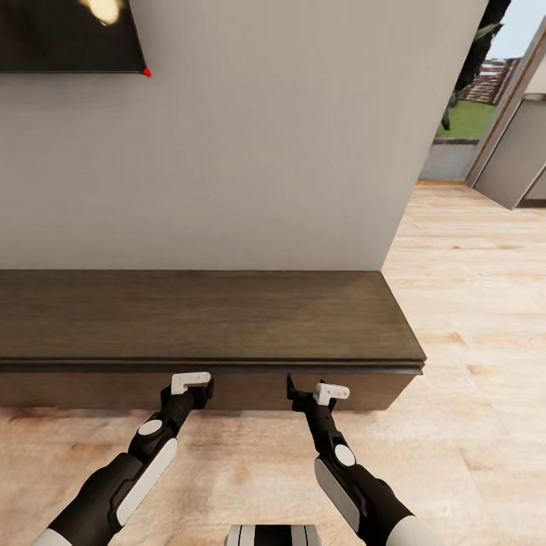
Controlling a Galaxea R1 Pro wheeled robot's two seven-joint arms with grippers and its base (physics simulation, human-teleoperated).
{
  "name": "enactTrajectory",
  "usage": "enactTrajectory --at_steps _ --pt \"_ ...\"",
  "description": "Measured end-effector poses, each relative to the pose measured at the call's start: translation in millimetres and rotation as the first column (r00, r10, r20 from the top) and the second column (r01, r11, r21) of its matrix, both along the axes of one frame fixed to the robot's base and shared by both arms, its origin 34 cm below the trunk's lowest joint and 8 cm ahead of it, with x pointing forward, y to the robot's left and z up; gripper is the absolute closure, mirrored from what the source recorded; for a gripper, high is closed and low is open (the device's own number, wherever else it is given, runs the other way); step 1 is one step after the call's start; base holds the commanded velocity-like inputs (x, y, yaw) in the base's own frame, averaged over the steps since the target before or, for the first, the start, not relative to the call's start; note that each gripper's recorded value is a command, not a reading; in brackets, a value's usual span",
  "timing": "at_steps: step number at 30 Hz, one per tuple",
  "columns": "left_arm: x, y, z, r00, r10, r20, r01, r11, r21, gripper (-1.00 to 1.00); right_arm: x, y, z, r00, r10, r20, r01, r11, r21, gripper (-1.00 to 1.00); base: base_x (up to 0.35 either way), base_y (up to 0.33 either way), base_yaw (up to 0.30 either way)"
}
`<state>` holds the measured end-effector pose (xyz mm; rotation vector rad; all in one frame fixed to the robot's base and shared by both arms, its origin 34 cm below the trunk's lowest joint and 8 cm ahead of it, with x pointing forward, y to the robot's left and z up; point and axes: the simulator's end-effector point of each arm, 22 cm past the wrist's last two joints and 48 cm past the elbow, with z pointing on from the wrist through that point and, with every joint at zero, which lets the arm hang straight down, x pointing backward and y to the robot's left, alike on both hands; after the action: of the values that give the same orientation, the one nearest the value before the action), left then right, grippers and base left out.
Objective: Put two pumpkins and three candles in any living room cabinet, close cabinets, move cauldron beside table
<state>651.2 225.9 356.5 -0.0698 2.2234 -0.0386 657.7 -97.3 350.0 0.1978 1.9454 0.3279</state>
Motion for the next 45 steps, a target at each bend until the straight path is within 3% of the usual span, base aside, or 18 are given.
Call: enactTrajectory --at_steps 20,23,29,30,32,35,38,41,42,45 --pt "-1.1 -0.5 -2.0 1.000 0.003 -0.010 -0.003 1.000 -0.007 -1.00 0.1 0.0 -0.9 1.000 0.012 -0.002 -0.012 1.000 -0.009 -1.00 -0.121 0.002 0.000" --pt "-7.2 -1.0 -9.7 0.998 -0.004 -0.056 0.004 1.000 -0.003 -1.00 -1.8 0.3 -5.6 1.000 0.021 -0.023 -0.021 1.000 -0.016 -1.00 -0.220 0.000 0.000" --pt "-21.6 5.6 -16.4 0.978 -0.023 -0.207 0.026 1.000 0.014 -1.00 -16.2 6.6 -32.2 0.985 0.067 -0.160 -0.075 0.996 -0.043 -1.00 -0.307 0.000 0.000" --pt "-27.8 10.2 -19.4 0.966 -0.022 -0.258 0.028 0.999 0.019 -1.00 -20.7 8.0 -38.8 0.978 0.078 -0.195 -0.089 0.995 -0.047 -1.00 -0.263 0.000 0.000" --pt "-33.0 15.6 -21.3 0.954 -0.018 -0.300 0.025 0.999 0.020 -1.00 -26.2 7.9 -46.9 0.967 0.089 -0.237 -0.104 0.993 -0.053 -1.00 -0.136 0.000 0.000" --pt "-38.0 20.7 -22.4 0.940 -0.012 -0.340 0.019 1.000 0.017 -1.00 -32.5 -19.2 -65.3 0.940 0.057 -0.336 -0.085 0.994 -0.070 -1.00 -0.050 0.000 0.000" --pt "-38.1 20.6 -10.8 0.935 -0.023 -0.353 0.030 0.999 0.014 -1.00 -37.4 -45.7 -73.4 0.891 0.028 -0.452 -0.064 0.996 -0.064 -1.00 -0.011 0.000 0.000" --pt "-50.3 19.9 -7.1 0.907 -0.046 -0.419 0.058 0.998 0.018 -1.00 -38.8 -52.4 -65.0 0.851 0.039 -0.525 -0.070 0.997 -0.039 -1.00 -0.003 0.000 0.000" --pt "-57.1 22.3 -6.9 0.889 -0.049 -0.456 0.065 0.998 0.019 -1.00 -40.9 -55.8 -61.1 0.826 0.047 -0.562 -0.072 0.997 -0.023 -1.00 -0.001 0.000 0.000" --pt "-60.0 26.5 -0.7 0.879 -0.045 -0.475 0.061 0.998 0.018 -1.00 -38.1 -62.3 -45.3 0.804 0.054 -0.592 -0.062 0.998 0.007 -1.00 0.000 0.000 0.000"
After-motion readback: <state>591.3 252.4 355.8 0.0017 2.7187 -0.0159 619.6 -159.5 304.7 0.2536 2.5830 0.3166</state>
